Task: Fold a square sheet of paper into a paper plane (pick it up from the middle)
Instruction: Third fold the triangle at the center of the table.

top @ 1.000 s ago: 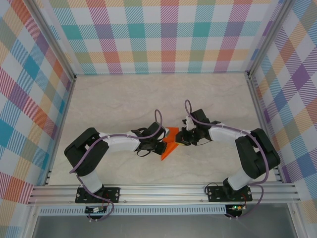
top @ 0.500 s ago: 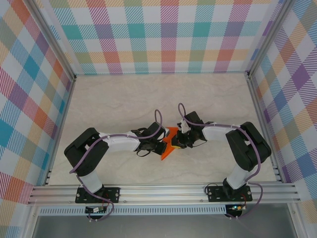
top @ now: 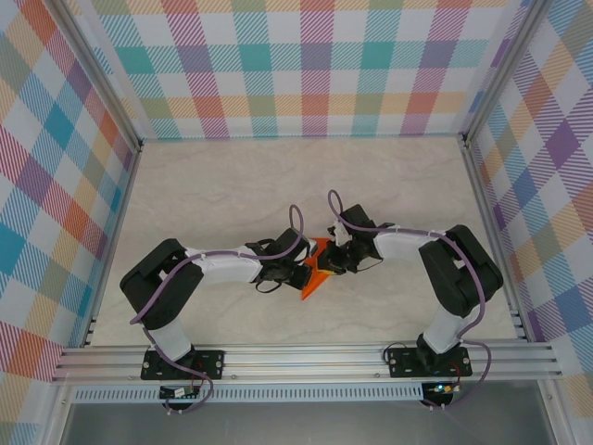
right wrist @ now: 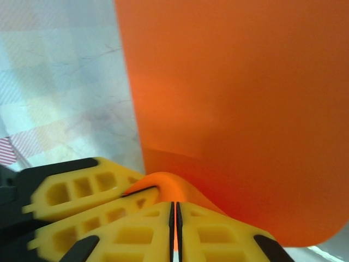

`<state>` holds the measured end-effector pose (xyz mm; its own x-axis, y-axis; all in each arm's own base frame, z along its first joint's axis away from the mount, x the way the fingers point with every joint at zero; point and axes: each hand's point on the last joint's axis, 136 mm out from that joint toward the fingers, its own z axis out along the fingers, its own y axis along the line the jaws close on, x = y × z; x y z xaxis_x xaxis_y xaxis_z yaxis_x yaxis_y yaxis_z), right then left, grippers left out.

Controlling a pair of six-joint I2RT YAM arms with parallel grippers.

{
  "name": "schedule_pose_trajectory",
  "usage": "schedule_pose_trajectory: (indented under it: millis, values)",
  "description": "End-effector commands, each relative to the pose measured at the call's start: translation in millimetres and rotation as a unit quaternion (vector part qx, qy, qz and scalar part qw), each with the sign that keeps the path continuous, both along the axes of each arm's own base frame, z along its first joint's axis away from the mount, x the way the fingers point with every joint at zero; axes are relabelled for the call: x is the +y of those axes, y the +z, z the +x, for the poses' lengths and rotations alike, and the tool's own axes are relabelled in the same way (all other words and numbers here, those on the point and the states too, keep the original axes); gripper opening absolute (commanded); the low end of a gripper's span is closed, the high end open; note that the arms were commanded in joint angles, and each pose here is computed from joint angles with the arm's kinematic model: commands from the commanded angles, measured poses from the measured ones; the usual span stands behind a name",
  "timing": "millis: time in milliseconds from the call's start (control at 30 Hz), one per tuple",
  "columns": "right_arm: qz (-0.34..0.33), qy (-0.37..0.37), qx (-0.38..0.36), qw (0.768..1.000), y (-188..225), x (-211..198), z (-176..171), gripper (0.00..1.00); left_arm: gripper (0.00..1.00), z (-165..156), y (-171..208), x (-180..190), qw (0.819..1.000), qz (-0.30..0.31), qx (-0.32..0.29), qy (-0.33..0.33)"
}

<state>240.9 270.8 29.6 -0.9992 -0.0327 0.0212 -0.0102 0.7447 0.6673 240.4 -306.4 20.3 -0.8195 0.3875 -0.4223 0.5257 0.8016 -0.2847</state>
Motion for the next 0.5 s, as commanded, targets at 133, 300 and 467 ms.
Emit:
schedule_pose_trajectory:
  millis: [133, 300, 467]
  values:
    - [-0.088, 0.004, 0.037, 0.995, -42.8, -29.3, -24.6, 0.11, 0.09, -13.5, -14.3, 18.9, 0.999, 0.031, 0.030, 0.001]
    - [-0.085, 0.002, 0.035, 0.996, -42.0, -29.2, -24.7, 0.11, 0.09, -14.8, -16.2, 20.9, 0.999, 0.035, 0.033, 0.002]
    - [-0.053, -0.002, -0.014, 0.998, -3.6, -18.2, -6.7, 0.14, 0.09, -15.5, -15.0, 20.4, 0.999, 0.036, 0.034, 0.000]
